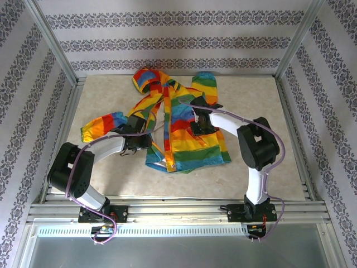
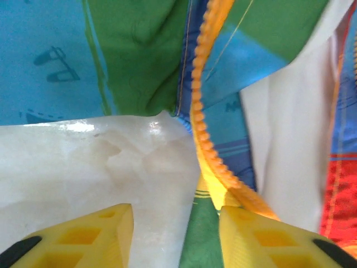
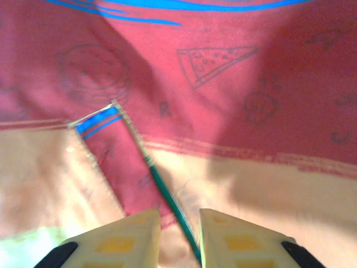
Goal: Zip up the jacket
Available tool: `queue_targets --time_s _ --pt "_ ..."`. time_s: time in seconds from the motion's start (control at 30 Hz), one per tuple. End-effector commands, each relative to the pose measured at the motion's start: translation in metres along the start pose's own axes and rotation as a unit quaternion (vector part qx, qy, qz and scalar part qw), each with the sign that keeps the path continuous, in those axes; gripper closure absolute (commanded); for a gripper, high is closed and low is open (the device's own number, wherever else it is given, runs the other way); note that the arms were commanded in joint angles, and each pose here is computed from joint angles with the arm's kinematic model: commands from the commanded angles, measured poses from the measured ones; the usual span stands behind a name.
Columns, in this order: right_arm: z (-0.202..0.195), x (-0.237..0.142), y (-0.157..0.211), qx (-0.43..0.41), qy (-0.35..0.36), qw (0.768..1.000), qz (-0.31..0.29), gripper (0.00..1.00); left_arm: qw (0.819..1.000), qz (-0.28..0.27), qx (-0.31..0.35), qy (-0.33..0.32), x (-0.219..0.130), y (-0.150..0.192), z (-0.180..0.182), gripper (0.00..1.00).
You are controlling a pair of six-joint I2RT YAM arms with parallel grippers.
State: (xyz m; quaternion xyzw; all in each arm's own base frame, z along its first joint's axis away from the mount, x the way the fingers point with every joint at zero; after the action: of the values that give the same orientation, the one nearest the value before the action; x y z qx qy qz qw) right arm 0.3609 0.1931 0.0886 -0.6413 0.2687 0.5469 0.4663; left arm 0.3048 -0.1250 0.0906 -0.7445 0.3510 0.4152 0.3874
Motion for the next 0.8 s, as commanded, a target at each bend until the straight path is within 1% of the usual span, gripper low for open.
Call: queue_targets --time_s 0.0,0.07,0.13,0.2,0.3,0.37,0.43,0.53,0.6,0.77 --pt "0.021 -0.029 0.008 -0.02 0.001 1.0 -0.015 0.71 1.0 -0.013 0.012 -0.002 -0.029 -0.004 0.001 0.48" --pt "0.037 -0.033 0.016 -0.03 -0.005 0.999 -0.013 0.68 1.0 -0.019 0.006 0.003 -0.04 0.0 0.004 0.43" --pt "0.054 -0.035 0.025 -0.04 -0.015 0.999 -0.009 0.66 1.0 -0.019 -0.002 0.01 -0.051 0.008 0.01 0.42" --pt "0.071 -0.035 0.034 -0.048 -0.026 0.998 -0.003 0.63 1.0 -0.014 -0.014 0.017 -0.059 0.018 0.017 0.42" --pt "0.095 -0.032 0.046 -0.06 -0.04 0.997 0.005 0.59 0.999 0.003 -0.037 0.035 -0.064 0.038 0.028 0.46" --pt "0.109 -0.03 0.052 -0.069 -0.046 0.996 0.01 0.56 0.997 0.02 -0.045 0.052 -0.064 0.053 0.03 0.49" --pt "0.121 -0.027 0.056 -0.079 -0.05 0.996 0.015 0.53 0.997 0.035 -0.049 0.056 -0.061 0.069 0.032 0.49" --pt "0.131 -0.018 0.059 -0.088 -0.049 0.995 0.024 0.52 0.996 0.047 -0.05 0.06 -0.053 0.085 0.03 0.49" --pt "0.132 -0.012 0.061 -0.093 -0.046 0.994 0.036 0.52 0.995 0.049 -0.047 0.066 -0.049 0.089 0.025 0.48" --pt "0.131 -0.005 0.065 -0.1 -0.036 0.993 0.043 0.52 0.998 0.025 -0.013 0.05 -0.049 0.084 0.005 0.44"
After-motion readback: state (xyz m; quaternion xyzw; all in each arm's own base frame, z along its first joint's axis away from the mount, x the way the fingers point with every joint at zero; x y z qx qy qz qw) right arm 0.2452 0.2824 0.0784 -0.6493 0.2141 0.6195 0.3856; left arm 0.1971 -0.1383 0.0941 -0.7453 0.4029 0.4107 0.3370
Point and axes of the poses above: each hand's point on the last joint's axis, 136 mm out from that joint toward the fingers, its own x axis out along the fingers, its own z axis along the line the jaws close on, y = z × x, the point moved 5 cm from there along -x, back along the fingers, and after that the axes turned 15 degrees about -x, right-handed, at the moved point
